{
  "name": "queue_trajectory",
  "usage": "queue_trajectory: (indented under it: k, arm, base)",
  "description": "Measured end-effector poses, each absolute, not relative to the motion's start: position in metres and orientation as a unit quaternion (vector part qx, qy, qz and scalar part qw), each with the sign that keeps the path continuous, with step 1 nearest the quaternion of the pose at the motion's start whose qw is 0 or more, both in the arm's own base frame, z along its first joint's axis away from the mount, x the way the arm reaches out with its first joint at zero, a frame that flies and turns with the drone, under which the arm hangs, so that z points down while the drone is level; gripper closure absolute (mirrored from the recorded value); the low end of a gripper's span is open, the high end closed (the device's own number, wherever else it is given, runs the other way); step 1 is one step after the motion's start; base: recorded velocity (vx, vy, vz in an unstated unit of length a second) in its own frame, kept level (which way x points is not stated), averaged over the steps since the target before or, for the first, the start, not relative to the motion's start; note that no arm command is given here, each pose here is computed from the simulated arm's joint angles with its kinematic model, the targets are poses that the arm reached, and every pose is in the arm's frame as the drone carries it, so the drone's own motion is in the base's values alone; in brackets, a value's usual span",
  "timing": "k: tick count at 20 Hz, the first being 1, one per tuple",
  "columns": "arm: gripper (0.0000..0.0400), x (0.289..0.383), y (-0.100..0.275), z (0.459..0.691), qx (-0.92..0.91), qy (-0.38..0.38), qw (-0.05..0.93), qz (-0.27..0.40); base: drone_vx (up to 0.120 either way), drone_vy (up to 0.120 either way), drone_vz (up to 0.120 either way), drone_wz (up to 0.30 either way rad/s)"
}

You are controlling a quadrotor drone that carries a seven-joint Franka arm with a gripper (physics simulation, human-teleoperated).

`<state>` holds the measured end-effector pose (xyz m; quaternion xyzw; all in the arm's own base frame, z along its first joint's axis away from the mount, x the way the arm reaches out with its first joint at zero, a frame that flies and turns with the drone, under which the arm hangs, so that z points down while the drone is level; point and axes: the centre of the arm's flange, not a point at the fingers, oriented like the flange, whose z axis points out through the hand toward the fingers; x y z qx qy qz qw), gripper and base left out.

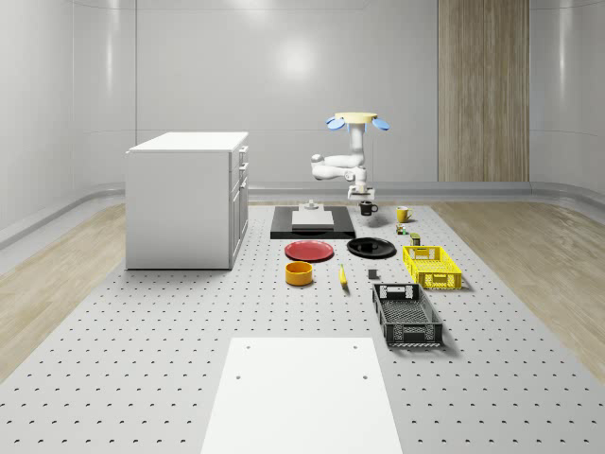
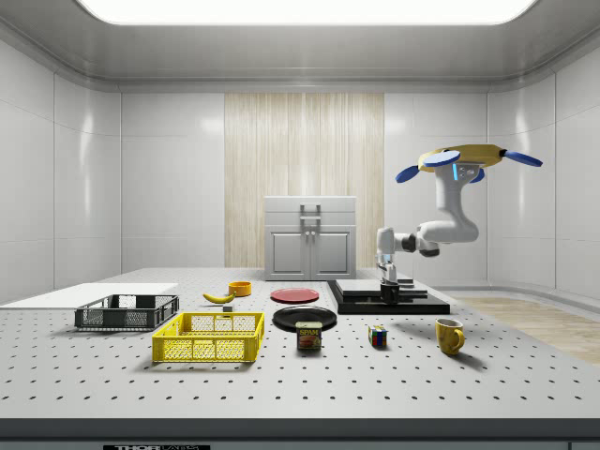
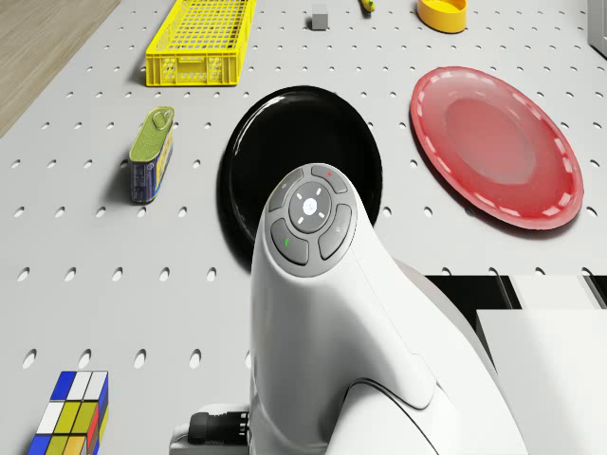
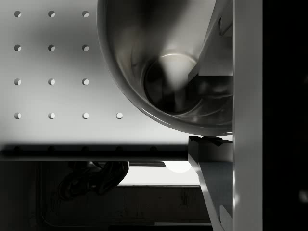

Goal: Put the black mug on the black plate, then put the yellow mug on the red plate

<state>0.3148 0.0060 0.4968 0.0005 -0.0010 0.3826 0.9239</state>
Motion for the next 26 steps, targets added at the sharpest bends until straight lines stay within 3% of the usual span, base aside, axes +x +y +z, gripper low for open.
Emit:
queue_trajectory:
  k: [26]
  arm:
    - [0.029, 0.3148, 0.006, 0.4967, 0.0, -0.001, 0.924, 0.383]
  base:
    - [0.12, 0.0, 0.0, 0.0]
